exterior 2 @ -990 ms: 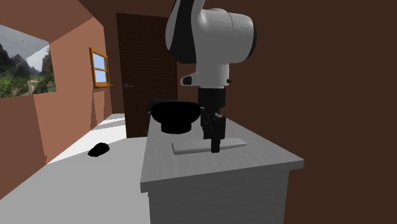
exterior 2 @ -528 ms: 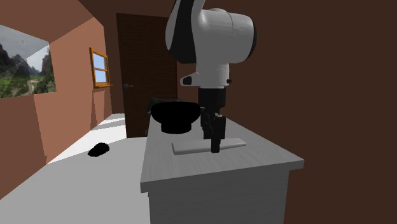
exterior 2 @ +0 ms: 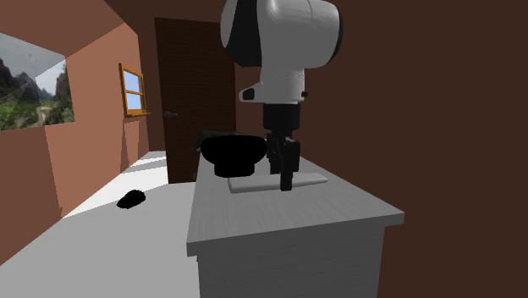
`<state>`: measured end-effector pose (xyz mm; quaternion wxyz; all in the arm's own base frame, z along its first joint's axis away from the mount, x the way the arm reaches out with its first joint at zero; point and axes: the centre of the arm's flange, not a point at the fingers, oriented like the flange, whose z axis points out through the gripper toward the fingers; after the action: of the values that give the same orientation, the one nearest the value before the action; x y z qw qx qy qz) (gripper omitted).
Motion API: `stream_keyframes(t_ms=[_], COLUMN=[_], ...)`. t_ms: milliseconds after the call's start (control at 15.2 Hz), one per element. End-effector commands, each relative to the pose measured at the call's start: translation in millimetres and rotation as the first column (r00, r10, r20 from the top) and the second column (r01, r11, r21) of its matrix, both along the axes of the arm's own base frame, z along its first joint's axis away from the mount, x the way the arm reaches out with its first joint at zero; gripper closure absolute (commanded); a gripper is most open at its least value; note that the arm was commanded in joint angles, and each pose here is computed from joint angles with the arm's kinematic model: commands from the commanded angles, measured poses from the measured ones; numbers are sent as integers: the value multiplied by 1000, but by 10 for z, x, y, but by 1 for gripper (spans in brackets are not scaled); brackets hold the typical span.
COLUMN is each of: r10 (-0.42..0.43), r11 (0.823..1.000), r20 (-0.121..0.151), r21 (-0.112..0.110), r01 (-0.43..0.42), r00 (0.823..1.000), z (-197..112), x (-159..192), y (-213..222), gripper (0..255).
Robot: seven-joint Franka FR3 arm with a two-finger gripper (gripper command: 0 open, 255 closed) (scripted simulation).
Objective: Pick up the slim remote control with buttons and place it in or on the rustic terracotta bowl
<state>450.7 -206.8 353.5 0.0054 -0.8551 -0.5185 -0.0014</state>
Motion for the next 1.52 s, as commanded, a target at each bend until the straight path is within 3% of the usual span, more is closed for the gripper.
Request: stream_keyframes(t_ms=[0, 1452], r10=[0, 0], r11=[1000, 1000], r20=[0, 0], r21=[0, 0], r01=[0, 0], r00=[1000, 1000], z=[110, 1271], x=[-16, -16], y=[1, 1], gripper=[255, 255])
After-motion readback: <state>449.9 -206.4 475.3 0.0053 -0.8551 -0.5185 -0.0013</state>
